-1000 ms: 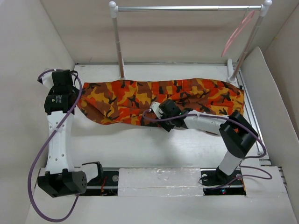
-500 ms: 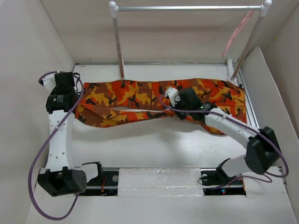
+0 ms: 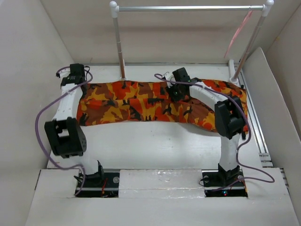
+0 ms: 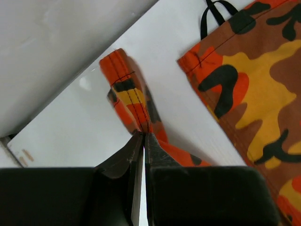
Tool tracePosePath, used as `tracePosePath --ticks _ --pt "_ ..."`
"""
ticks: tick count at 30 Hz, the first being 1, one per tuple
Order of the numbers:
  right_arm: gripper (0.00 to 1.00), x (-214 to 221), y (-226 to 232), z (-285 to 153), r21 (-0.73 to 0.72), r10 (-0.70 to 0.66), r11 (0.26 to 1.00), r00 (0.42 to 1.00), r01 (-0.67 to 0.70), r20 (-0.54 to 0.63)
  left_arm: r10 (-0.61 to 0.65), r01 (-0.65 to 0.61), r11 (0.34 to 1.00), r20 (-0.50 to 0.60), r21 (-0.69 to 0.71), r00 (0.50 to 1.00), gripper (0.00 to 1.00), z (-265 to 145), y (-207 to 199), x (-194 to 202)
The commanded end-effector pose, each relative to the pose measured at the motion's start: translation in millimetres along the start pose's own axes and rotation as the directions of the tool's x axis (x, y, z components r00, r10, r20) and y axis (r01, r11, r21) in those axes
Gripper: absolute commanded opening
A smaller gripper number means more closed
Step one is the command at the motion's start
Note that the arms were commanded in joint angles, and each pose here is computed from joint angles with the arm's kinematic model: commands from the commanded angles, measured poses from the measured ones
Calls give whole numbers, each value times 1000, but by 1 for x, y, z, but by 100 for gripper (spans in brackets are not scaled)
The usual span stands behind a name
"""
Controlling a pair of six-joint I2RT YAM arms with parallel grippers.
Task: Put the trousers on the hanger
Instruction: Flatten out the trousers at the center of the board.
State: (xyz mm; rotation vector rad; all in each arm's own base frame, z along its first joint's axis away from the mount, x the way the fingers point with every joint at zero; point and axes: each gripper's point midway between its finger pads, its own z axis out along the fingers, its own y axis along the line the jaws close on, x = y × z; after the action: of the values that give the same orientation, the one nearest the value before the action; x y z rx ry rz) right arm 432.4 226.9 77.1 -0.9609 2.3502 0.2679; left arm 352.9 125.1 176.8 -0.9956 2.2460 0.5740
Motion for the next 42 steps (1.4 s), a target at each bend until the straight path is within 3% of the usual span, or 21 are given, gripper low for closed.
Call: tracePosePath --ticks 1,2,3,6,7,8,11,13,14,15,19,20,21,24,25,30,33,42 --pt "49 -52 -32 -32 159 27 986 995 -42 96 -25 26 1000 77 -13 997 0 4 -11 -40" --pt "49 -55 -27 -34 158 17 987 995 -34 102 -25 25 1000 74 -5 997 0 6 -15 -42" --pt "68 -56 -24 -39 143 17 989 994 -33 112 -22 21 1000 72 9 997 26 8 -20 -44" --pt "73 -45 7 -60 112 -7 994 993 -6 117 -30 28 999 42 43 999 82 8 -27 -45" --pt "73 -57 14 -87 121 -19 993 982 -4 189 -49 46 997 47 60 998 87 5 -28 -47" --pt "72 -36 35 -85 98 -30 995 986 14 164 -75 70 992 46 100 996 90 -6 -26 -43" --pt "68 -16 66 -116 84 -24 996 974 6 224 -197 185 970 61 156 979 84 -28 -9 -25" --pt "33 -11 94 -129 25 -19 1000 961 13 275 -256 239 950 59 201 965 73 -37 -2 -10" --pt "18 -12 103 -146 11 -19 1000 945 16 326 -285 271 934 26 231 958 66 -40 5 17" --pt "0 7 112 -141 -14 -6 1000 951 11 309 -310 296 919 14 262 951 62 -41 4 26" --pt "1 23 143 -156 -100 -17 993 942 54 336 -361 372 903 -89 214 928 63 -22 15 73" --pt "9 25 148 -161 -107 -28 992 940 68 340 -357 375 909 -129 179 925 63 -11 17 86" --pt "29 25 148 -168 -103 -39 991 933 81 358 -381 401 904 -145 148 913 63 0 24 88" --pt "48 39 146 -171 -93 -61 991 942 97 330 -428 456 884 -215 102 878 63 27 32 98" --pt "50 45 145 -174 -91 -68 991 946 101 318 -437 466 879 -222 97 872 63 33 34 98" --pt "51 62 144 -184 -86 -54 993 947 85 315 -479 499 866 -275 4 834 60 72 52 115" --pt "51 71 145 -187 -97 -38 993 945 73 324 -493 500 865 -252 -39 833 60 86 62 107" --pt "51 86 150 -185 -129 12 991 955 27 297 -498 511 859 -268 -25 825 61 115 44 95"
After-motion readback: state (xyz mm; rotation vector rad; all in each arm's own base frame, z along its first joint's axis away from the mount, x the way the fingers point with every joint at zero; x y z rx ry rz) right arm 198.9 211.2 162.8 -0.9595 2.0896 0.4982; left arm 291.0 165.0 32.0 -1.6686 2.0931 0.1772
